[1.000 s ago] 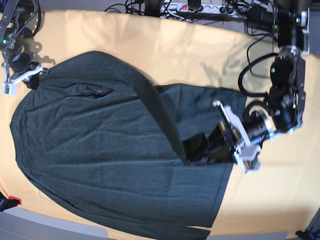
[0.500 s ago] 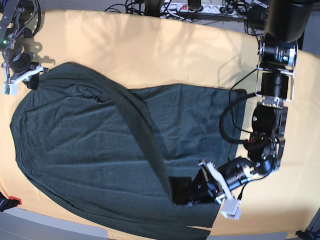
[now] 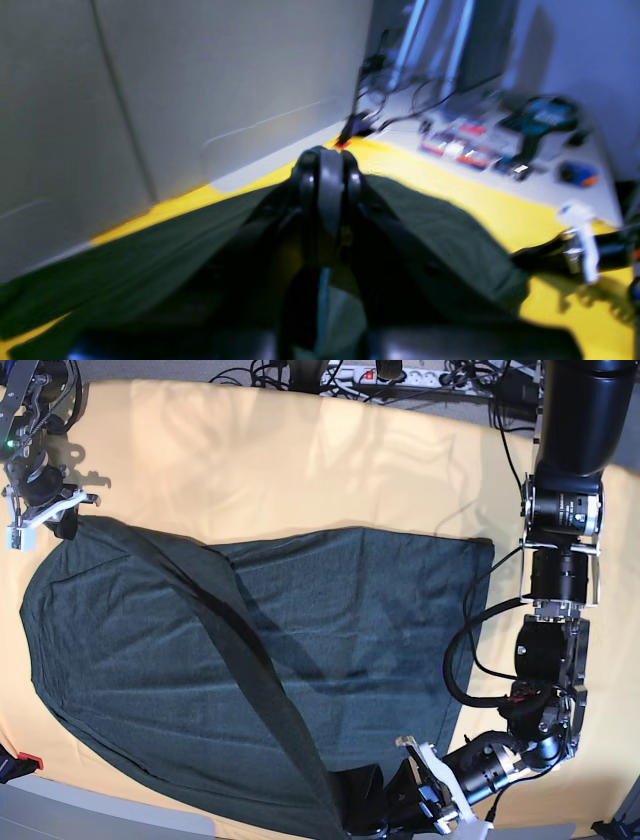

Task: Fold the T-shirt properly
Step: 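Drag the held sleeve with the left gripper across the shirt body toward the hem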

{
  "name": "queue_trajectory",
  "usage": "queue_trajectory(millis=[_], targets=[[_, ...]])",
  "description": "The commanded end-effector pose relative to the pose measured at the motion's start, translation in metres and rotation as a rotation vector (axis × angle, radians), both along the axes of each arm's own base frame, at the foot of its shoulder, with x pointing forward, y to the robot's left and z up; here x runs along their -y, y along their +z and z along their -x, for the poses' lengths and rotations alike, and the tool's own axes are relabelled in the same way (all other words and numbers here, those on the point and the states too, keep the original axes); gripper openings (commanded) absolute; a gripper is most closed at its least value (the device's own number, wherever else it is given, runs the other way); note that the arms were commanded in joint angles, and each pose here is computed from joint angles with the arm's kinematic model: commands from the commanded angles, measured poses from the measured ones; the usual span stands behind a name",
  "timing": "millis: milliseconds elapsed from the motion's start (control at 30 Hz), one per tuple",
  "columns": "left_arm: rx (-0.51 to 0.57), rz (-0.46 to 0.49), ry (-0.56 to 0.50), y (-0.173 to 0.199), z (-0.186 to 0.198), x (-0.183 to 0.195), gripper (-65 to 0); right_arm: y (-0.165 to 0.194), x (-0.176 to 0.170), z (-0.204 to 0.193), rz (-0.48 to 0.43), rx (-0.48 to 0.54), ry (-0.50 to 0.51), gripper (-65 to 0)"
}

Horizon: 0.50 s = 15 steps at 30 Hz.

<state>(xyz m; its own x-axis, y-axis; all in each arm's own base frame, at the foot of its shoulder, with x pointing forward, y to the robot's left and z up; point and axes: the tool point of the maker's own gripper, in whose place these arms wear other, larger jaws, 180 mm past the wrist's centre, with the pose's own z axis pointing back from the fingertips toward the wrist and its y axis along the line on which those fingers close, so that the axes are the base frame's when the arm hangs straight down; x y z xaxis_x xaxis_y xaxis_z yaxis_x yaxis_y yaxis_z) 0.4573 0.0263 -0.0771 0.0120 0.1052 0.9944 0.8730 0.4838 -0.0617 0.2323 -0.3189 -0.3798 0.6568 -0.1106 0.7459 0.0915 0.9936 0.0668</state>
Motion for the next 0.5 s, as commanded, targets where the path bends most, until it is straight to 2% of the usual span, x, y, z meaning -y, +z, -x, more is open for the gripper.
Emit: queue_trajectory(millis=[0,167,333,467], targets=[[0.085,0.066,-0.011,0.036,0.002,0.0,-65.0,0.007,0.006,-0.002,0.029,0.006,0.004,-65.0],[0.138,0.042,0.028,0.039,-0.004,-0.001,-65.0,0.007,0.006,-0.002,0.029,0.006,0.004,-65.0],[0.144,0.038,0.038,0.039,-0.005,-0.001,-65.0,0.007,0.006,-0.002,0.029,0.006,0.004,-65.0],[0.176,0.032,0.097,0.043,-0.013,-0.006,-65.0,0.007,0.006,-0.002,0.029,0.006,0.004,-65.0]])
